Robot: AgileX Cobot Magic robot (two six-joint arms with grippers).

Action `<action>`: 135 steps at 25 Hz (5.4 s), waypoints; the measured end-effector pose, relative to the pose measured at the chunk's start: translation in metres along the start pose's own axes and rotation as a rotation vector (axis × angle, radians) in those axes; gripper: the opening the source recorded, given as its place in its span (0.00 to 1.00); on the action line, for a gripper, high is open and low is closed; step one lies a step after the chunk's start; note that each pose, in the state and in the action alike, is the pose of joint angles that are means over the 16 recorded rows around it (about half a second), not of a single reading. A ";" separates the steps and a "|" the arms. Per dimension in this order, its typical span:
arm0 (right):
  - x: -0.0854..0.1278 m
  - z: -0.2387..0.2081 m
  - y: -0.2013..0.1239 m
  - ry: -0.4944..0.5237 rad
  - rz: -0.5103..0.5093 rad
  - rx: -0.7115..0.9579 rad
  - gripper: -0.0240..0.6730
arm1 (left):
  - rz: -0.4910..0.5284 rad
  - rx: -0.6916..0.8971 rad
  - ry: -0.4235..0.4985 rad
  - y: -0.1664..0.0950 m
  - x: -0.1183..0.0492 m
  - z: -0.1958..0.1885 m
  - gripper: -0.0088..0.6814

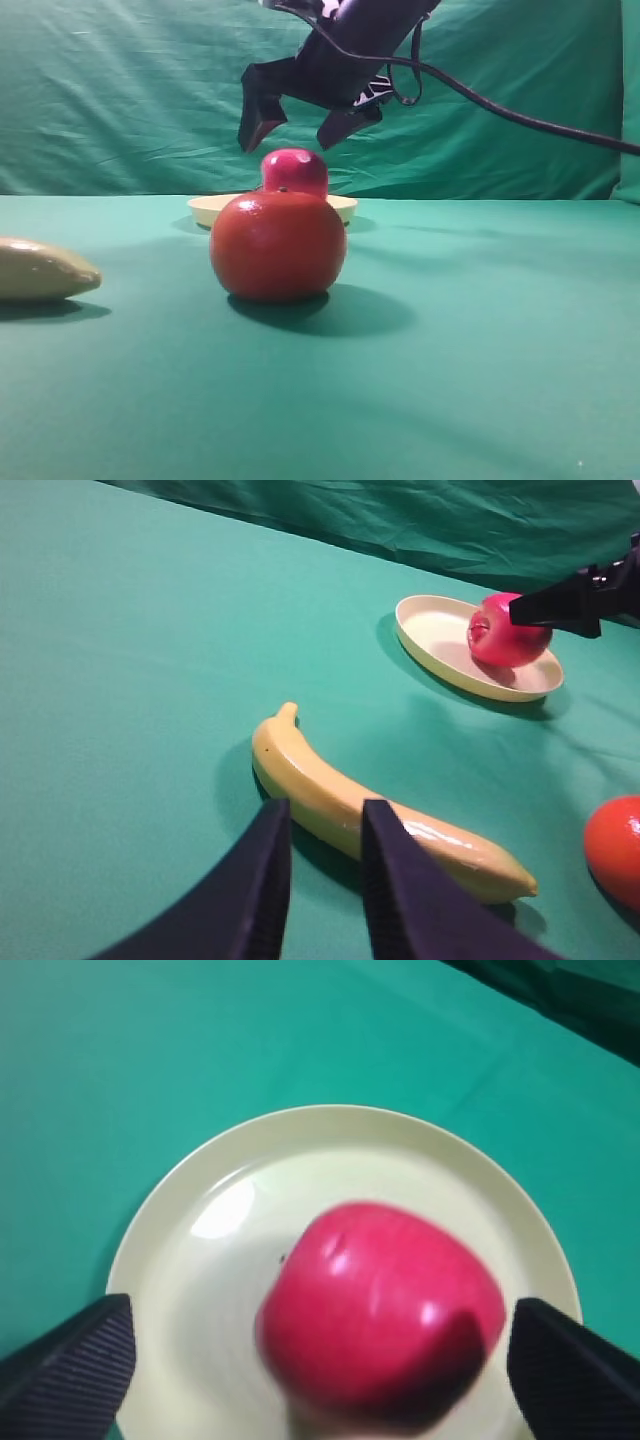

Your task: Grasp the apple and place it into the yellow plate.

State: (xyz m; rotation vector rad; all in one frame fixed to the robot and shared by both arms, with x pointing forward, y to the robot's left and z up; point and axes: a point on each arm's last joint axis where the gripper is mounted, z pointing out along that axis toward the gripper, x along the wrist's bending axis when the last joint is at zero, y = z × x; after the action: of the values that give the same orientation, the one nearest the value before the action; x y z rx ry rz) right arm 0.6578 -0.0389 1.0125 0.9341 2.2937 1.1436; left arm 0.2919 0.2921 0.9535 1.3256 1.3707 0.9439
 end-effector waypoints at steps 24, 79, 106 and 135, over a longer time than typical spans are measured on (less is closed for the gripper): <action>0.028 -0.245 0.060 -0.001 0.060 0.022 0.03 | 0.000 0.000 0.000 0.000 0.000 0.000 0.24; 0.068 -0.387 -0.204 -0.500 0.382 -0.344 0.03 | 0.000 0.000 0.000 0.000 0.000 0.000 0.24; 0.074 -0.324 -0.306 -0.586 0.388 -0.297 0.03 | 0.000 0.000 0.000 0.000 0.000 0.000 0.24; 0.074 -0.324 -0.306 -0.589 0.379 -0.292 0.03 | 0.000 0.000 0.000 0.000 0.000 0.000 0.24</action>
State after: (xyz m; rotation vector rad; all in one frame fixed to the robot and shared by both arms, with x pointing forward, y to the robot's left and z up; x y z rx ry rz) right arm 0.2911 -0.2942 0.9467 1.3971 1.4801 1.1140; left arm 0.2919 0.2921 0.9535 1.3256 1.3707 0.9439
